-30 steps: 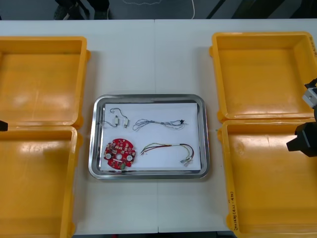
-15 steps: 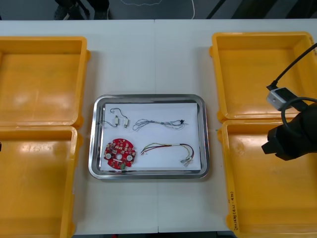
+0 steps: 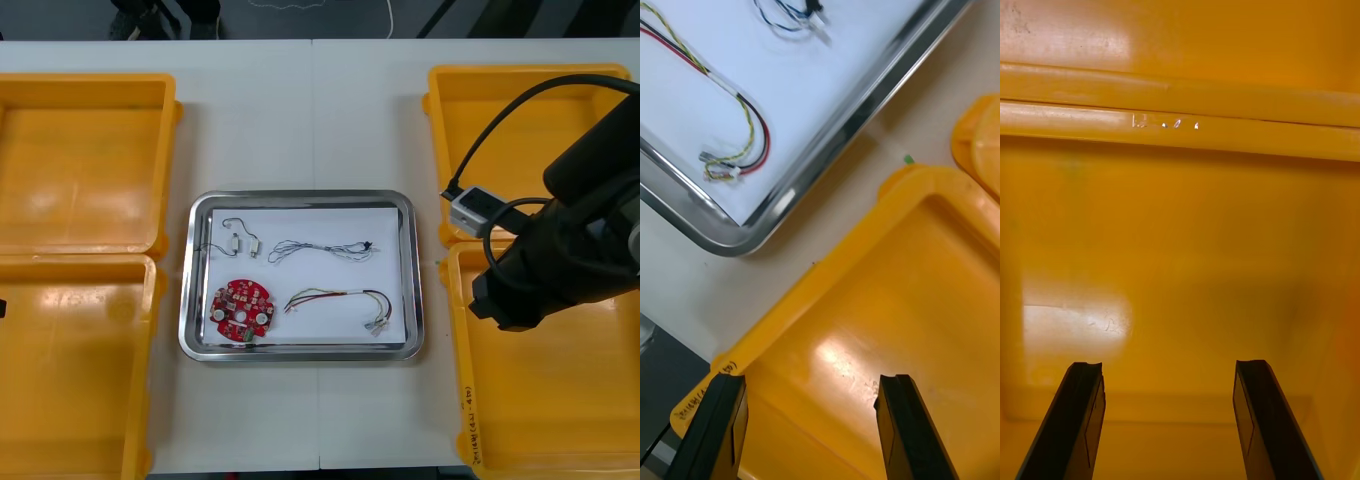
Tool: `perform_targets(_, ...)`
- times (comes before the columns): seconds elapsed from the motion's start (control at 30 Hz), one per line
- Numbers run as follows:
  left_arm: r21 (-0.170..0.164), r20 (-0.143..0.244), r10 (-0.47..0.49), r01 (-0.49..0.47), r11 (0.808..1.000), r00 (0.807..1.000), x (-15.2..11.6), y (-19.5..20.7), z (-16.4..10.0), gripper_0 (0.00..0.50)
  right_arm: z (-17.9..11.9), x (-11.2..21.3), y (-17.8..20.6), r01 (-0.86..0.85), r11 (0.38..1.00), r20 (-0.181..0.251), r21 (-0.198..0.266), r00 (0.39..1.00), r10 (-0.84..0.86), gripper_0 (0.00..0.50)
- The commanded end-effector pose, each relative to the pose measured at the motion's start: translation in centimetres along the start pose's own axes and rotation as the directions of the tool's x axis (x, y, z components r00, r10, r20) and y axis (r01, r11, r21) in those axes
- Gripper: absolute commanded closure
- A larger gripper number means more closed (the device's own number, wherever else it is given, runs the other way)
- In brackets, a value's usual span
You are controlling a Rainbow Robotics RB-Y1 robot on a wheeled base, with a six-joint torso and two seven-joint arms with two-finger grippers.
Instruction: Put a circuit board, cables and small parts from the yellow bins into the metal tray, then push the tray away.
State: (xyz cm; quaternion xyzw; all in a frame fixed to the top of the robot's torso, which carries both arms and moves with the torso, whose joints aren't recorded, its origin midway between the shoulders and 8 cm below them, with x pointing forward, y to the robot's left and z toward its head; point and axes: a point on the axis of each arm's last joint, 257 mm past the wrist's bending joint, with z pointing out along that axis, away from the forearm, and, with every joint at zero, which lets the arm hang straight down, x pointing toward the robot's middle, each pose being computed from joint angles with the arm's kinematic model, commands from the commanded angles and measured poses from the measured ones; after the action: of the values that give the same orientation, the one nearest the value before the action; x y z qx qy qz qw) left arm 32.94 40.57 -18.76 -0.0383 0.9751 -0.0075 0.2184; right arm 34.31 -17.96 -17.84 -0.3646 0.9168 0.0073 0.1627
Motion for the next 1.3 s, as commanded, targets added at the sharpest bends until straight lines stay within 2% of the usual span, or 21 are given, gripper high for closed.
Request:
perform_targets(0.03, -0.048, 0.006, 0.147, -0.147, 0.988, 0.989, -0.1, 1.2, -1.4, 0.0, -0.1, -3.1, 2.8, 0.19, 0.981, 0.04, 0.03, 0.981, -0.191, 0.0)
perform_targets(0.2, -0.049, 0.008, 0.157, -0.157, 0.986, 0.988, -0.2, 1.1, -1.4, 0.0, 0.8, -4.8, 5.0, 0.29, 0.956, 0.047, 0.051, 0.955, -0.292, 0.0)
perform_targets(0.33, -0.053, 0.012, 0.165, -0.164, 0.985, 0.986, -0.3, 1.1, -1.5, 0.0, 1.6, -5.6, 6.4, 0.341, 0.939, 0.04, 0.049, 0.939, -0.343, 0.0)
perform_targets(0.6, -0.053, 0.012, 0.165, -0.164, 0.985, 0.986, -0.3, 1.1, -1.5, 0.0, 3.4, -7.7, 8.4, 0.483, 0.875, 0.026, 0.034, 0.875, -0.484, 0.0)
perform_targets(0.83, -0.053, 0.012, 0.165, -0.164, 0.985, 0.986, -0.3, 1.1, -1.5, 0.0, 4.7, -9.1, 9.7, 0.588, 0.809, 0.038, 0.004, 0.808, -0.588, 0.0)
perform_targets(1.3, -0.053, 0.012, 0.165, -0.164, 0.985, 0.986, -0.3, 1.1, -1.5, 0.0, 7.4, -10.9, 13.9, 0.723, 0.686, 0.044, 0.076, 0.685, -0.727, 0.0)
